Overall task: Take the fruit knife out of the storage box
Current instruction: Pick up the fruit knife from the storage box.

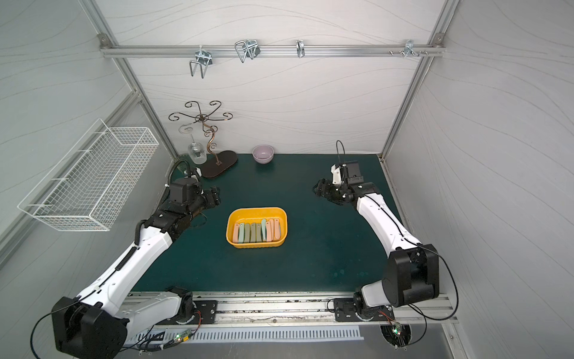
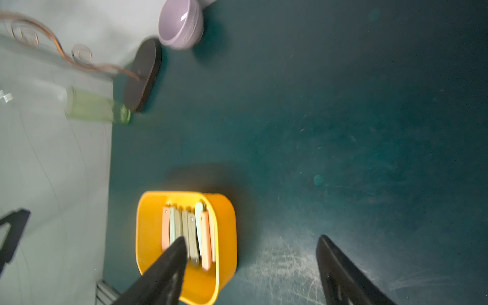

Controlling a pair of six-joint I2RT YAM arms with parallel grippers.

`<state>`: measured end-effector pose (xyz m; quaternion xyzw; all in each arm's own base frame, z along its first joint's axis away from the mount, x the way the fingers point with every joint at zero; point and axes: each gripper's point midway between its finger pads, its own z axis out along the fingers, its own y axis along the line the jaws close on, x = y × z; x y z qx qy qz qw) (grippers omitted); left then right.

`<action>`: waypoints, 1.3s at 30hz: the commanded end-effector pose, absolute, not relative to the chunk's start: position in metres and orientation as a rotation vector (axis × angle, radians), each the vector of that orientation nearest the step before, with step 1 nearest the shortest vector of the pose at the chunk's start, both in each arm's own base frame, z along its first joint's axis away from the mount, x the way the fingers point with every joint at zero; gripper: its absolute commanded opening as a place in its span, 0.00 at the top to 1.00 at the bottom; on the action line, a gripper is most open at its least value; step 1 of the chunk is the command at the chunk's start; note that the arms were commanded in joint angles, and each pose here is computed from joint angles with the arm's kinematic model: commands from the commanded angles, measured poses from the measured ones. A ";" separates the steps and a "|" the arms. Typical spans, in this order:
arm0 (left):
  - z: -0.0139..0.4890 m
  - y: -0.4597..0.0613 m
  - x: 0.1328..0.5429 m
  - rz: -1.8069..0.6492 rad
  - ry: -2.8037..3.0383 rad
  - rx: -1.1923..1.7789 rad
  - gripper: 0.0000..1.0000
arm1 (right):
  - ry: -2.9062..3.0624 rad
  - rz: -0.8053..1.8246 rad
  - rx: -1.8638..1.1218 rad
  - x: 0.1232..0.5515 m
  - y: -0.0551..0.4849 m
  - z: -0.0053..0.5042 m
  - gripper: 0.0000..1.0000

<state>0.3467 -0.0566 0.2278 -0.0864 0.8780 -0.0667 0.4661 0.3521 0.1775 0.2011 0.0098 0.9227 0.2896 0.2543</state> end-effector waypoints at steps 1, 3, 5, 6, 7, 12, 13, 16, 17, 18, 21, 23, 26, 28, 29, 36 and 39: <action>0.236 -0.073 0.330 -0.270 2.207 -0.236 0.27 | 2.629 0.748 -0.143 0.322 0.209 0.195 0.43; 0.231 -0.082 0.323 -0.319 2.254 -0.242 0.30 | 2.664 0.723 -0.252 0.309 0.232 0.196 0.46; 0.227 -0.090 0.315 -0.354 2.296 -0.239 0.32 | 2.694 0.684 -0.350 0.296 0.252 0.196 0.46; 0.226 -0.094 0.312 -0.361 2.306 -0.233 0.34 | 2.702 0.672 -0.394 0.289 0.262 0.195 0.46; 0.226 -0.098 0.309 -0.367 2.313 -0.234 0.34 | 2.713 0.664 -0.438 0.281 0.273 0.193 0.46; 0.228 -0.107 0.298 -0.387 2.345 -0.239 0.37 | 2.782 0.653 -0.595 0.251 0.317 0.170 0.47; 0.228 -0.108 0.297 -0.391 2.347 -0.239 0.37 | 2.801 0.641 -0.626 0.246 0.324 0.162 0.48; 0.230 -0.109 0.291 -0.393 2.345 -0.233 0.38 | 2.851 0.612 -0.685 0.237 0.339 0.141 0.49; 0.231 -0.109 0.290 -0.395 2.345 -0.235 0.38 | 2.858 0.602 -0.699 0.236 0.344 0.135 0.49; 0.231 -0.108 0.289 -0.394 2.348 -0.235 0.38 | 2.865 0.587 -0.712 0.236 0.348 0.129 0.50; 0.229 -0.107 0.287 -0.380 2.356 -0.236 0.36 | 2.884 0.530 -0.761 0.237 0.356 0.111 0.50; 0.228 -0.107 0.286 -0.381 2.354 -0.240 0.34 | 2.887 0.483 -0.785 0.243 0.360 0.097 0.50; 0.228 -0.109 0.283 -0.391 2.358 -0.236 0.33 | 2.896 0.405 -0.773 0.253 0.362 0.080 0.51; 0.228 -0.108 0.282 -0.389 2.356 -0.235 0.33 | 2.902 0.377 -0.770 0.257 0.363 0.072 0.50; 0.228 -0.108 0.282 -0.389 2.357 -0.234 0.33 | 2.906 0.361 -0.770 0.259 0.364 0.068 0.51; 0.229 -0.115 0.284 -0.418 2.359 -0.220 0.33 | 2.910 0.265 -0.730 0.270 0.360 0.049 0.53; 0.229 -0.119 0.284 -0.427 2.361 -0.209 0.33 | 2.913 0.265 -0.728 0.273 0.364 0.045 0.53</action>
